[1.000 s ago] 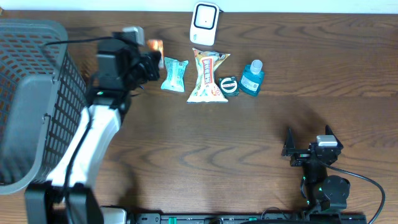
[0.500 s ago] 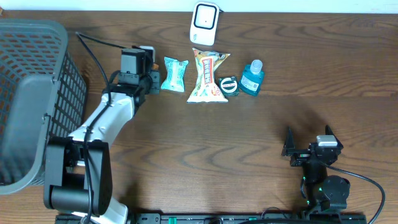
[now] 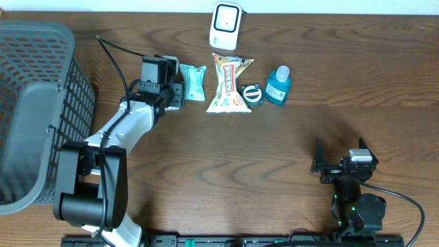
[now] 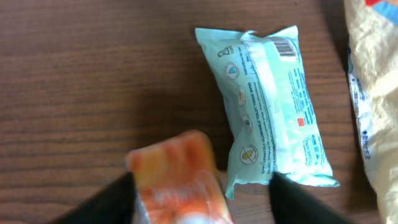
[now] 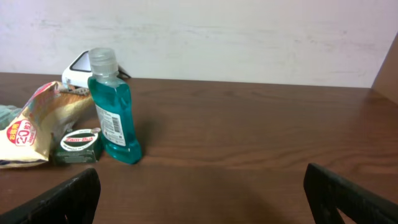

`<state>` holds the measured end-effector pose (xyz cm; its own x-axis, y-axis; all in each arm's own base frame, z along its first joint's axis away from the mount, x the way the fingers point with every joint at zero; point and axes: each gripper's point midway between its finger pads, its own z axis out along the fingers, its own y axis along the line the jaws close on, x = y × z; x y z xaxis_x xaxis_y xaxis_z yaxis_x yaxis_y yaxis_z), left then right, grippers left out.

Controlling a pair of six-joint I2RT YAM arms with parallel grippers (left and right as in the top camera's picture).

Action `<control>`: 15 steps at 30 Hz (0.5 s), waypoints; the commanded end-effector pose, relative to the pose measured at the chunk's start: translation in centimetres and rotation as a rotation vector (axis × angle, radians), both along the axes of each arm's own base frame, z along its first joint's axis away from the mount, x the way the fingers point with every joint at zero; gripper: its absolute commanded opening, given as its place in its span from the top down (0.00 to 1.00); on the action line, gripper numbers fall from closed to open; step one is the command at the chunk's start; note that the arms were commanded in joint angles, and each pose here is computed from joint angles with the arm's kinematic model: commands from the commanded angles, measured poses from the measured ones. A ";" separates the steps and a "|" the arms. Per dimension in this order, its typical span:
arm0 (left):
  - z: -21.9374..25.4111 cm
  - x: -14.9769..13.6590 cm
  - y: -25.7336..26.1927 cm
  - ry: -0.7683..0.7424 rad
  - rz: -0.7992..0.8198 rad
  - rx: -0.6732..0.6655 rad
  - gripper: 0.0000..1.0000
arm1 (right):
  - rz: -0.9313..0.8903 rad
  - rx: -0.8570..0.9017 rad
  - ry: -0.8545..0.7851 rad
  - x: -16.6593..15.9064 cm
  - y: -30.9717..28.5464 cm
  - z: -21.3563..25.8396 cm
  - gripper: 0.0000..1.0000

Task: Scan the item barcode
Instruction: 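Carry the orange box to the table and drop it left of the green pack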

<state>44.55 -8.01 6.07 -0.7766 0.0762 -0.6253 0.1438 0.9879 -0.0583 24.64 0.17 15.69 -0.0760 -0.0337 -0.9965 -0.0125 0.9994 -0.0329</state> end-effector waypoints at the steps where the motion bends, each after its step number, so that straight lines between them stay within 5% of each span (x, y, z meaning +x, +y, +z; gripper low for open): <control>1: 1.6 0.9 -0.1 -0.039 0.046 -0.048 0.20 | 0.010 -0.005 0.000 0.0 0.2 -0.1 0.01; 5: 5.7 1.7 -0.1 -0.140 0.060 -0.080 0.17 | 0.010 -0.005 0.000 0.0 0.2 -0.1 0.01; 12: 19.5 0.5 1.4 -0.463 0.079 -0.136 0.15 | 0.010 -0.005 0.000 0.0 0.2 -0.1 0.01; 15: 23.9 -1.8 2.4 -0.548 0.091 -0.146 0.01 | 0.010 -0.005 0.000 0.0 0.2 -0.1 0.01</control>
<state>44.12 -6.57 24.88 -0.4321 -0.0617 -0.8997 0.1158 0.9856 -0.1231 24.64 0.17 15.69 -0.0760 -0.0341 -0.9965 -0.0125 0.9994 -0.0332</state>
